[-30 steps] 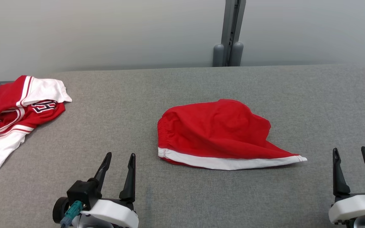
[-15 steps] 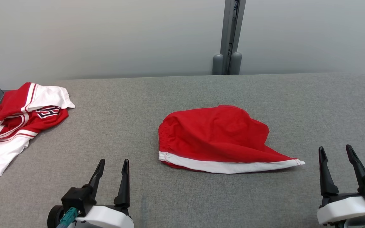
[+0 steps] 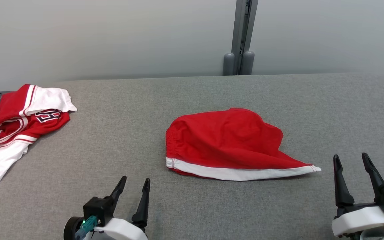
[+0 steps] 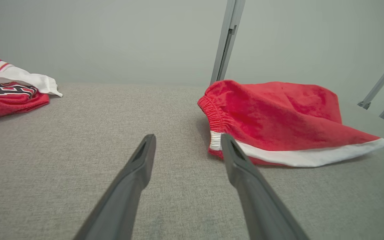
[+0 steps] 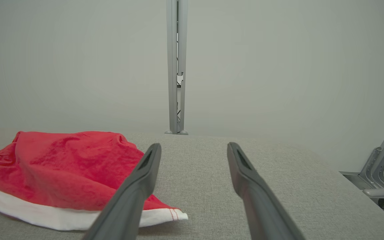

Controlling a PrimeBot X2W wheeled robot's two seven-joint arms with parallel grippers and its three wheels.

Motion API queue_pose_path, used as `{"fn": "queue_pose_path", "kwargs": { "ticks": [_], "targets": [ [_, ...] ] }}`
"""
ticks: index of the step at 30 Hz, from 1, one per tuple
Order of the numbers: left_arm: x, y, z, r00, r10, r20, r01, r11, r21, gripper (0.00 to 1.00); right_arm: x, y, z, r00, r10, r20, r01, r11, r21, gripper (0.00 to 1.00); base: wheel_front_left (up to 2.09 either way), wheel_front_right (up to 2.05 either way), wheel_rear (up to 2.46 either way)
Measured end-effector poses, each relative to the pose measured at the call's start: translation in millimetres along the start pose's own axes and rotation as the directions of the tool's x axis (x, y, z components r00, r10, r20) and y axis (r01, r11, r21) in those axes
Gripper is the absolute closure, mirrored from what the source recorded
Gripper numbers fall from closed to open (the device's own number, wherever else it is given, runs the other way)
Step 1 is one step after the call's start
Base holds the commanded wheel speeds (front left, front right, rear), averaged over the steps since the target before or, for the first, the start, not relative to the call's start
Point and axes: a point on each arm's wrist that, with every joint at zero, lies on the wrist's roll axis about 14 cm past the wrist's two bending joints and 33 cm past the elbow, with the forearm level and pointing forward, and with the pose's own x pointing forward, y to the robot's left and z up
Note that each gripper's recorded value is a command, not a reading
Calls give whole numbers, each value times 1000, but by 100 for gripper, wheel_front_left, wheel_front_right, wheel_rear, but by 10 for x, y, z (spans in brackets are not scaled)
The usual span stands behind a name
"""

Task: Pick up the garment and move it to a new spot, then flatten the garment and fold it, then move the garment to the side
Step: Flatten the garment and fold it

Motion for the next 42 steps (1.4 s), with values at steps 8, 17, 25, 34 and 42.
{"fn": "queue_pose_path", "kwargs": {
  "ticks": [8, 17, 25, 34, 42],
  "targets": [
    [292, -194, -296, 985, -101, -143, 104, 995, 10, 0, 53, -36, -39, 1000, -10, -11, 10, 1000, -1, 0, 0, 0, 0],
    [596, -391, -526, 954, -170, -245, 162, 985, -56, 0, 19, -242, -135, 997, -71, -41, 70, 997, -9, 0, 0, 0, 0],
    [769, -459, -668, 941, -180, -286, 153, 982, -115, 0, -10, -383, -168, 992, -113, -53, 112, 994, -12, 0, 0, 0, 0],
    [807, -586, -733, 929, -224, -295, 192, 972, -135, 99, -57, -484, -212, 987, -144, -69, 143, 990, -17, 0, 0, 0, 0],
    [814, -591, -594, 941, -236, -243, 206, 968, -143, 100, -15, -403, -232, 990, -118, -73, 118, 993, -14, 0, 0, 0, 0]
  ]
}}
